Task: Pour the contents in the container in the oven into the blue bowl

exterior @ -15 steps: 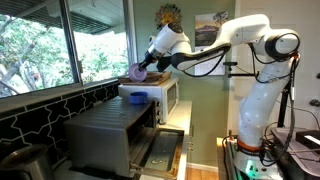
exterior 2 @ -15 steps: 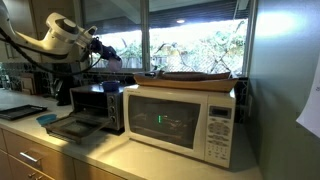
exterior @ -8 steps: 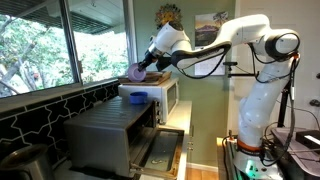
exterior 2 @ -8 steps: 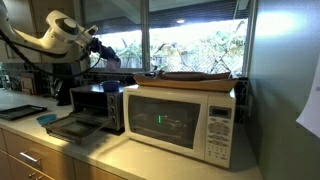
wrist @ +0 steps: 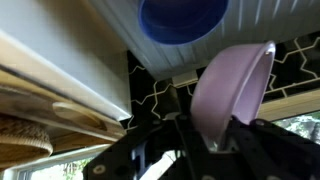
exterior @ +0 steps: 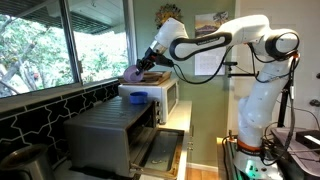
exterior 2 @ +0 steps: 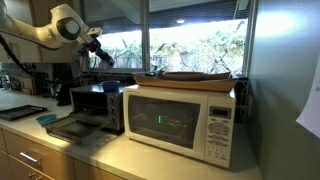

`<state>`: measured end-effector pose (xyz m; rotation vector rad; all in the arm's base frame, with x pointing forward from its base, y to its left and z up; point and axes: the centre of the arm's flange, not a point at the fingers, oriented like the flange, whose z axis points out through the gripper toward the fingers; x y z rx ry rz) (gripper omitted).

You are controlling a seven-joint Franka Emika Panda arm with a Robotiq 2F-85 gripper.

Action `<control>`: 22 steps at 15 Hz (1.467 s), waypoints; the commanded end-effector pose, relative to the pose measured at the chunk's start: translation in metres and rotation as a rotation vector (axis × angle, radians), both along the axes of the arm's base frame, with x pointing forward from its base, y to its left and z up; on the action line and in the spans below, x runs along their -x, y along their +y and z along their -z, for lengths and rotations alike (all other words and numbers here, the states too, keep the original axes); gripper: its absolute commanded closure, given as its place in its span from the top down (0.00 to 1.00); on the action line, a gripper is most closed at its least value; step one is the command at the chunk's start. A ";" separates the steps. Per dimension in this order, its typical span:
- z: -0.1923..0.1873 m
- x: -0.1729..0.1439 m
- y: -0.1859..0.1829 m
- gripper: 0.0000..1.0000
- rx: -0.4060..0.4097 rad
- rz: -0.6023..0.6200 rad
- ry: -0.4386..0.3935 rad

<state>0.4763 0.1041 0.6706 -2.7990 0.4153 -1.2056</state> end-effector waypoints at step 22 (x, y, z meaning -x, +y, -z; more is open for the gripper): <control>0.063 0.018 0.082 0.05 -0.676 -0.010 0.395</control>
